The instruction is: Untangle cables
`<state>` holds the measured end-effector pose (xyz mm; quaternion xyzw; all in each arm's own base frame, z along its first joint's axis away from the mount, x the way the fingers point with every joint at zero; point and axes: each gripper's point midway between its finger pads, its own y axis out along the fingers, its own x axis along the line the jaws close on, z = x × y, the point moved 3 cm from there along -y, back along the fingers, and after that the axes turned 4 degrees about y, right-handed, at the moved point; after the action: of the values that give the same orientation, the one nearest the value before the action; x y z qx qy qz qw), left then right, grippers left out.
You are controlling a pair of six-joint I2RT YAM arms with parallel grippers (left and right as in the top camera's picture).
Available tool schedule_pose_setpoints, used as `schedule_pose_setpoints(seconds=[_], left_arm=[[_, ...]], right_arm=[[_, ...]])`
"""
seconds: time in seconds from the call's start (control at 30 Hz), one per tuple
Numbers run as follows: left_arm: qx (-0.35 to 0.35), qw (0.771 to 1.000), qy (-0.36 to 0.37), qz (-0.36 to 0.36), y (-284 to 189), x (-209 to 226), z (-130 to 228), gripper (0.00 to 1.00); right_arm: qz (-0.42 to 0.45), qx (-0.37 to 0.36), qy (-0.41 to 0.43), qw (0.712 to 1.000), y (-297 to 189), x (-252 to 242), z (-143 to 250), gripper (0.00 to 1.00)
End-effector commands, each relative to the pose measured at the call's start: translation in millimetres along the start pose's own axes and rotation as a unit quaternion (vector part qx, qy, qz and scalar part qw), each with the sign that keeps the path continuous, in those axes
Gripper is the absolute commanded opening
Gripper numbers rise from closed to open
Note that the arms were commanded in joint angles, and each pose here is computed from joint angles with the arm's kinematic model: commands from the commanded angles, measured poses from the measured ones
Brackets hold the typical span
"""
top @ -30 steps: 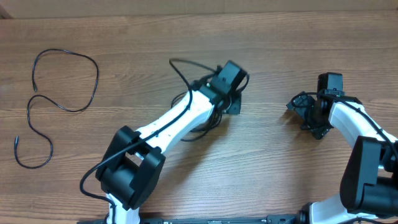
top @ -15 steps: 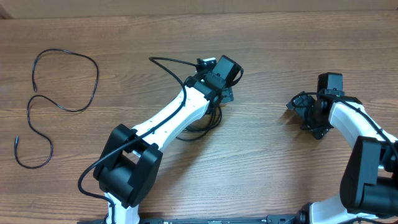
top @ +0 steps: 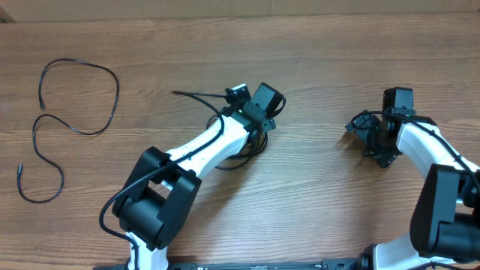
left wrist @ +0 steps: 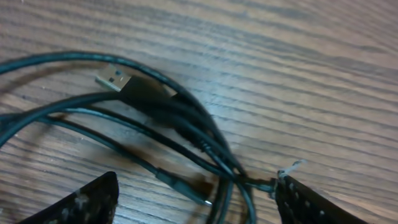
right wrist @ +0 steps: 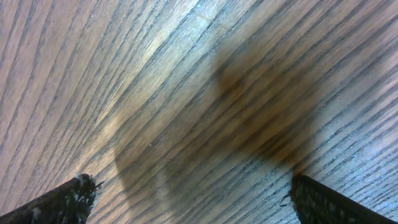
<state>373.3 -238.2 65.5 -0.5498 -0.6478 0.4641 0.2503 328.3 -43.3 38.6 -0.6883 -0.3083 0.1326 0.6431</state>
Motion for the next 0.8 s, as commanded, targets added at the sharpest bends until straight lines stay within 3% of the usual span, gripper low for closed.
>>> schedule_pose_setpoints(seconds=[0.0,0.33,0.5,0.57,0.77], left_arm=[[-0.005,1.0,-0.015,-0.013,10,10,5,0.74],[-0.007,1.0,-0.016,-0.011,16,13,10,0.73],[0.002,1.0,-0.012,-0.022,32,17,18,0.66],[0.009,1.0,-0.009,-0.028,41,19,24,0.59],[0.033,0.999,-0.012,-0.001,53,11,33,0.12]], right_arm=[[-0.008,-0.009,-0.002,1.0,-6,3,-3,1.0],[-0.008,-0.009,-0.002,1.0,-6,3,-3,1.0],[-0.008,-0.009,-0.002,1.0,-6,3,-3,1.0],[-0.007,-0.009,-0.002,1.0,-6,3,-3,1.0],[-0.007,-0.009,-0.002,1.0,-6,3,-3,1.0]])
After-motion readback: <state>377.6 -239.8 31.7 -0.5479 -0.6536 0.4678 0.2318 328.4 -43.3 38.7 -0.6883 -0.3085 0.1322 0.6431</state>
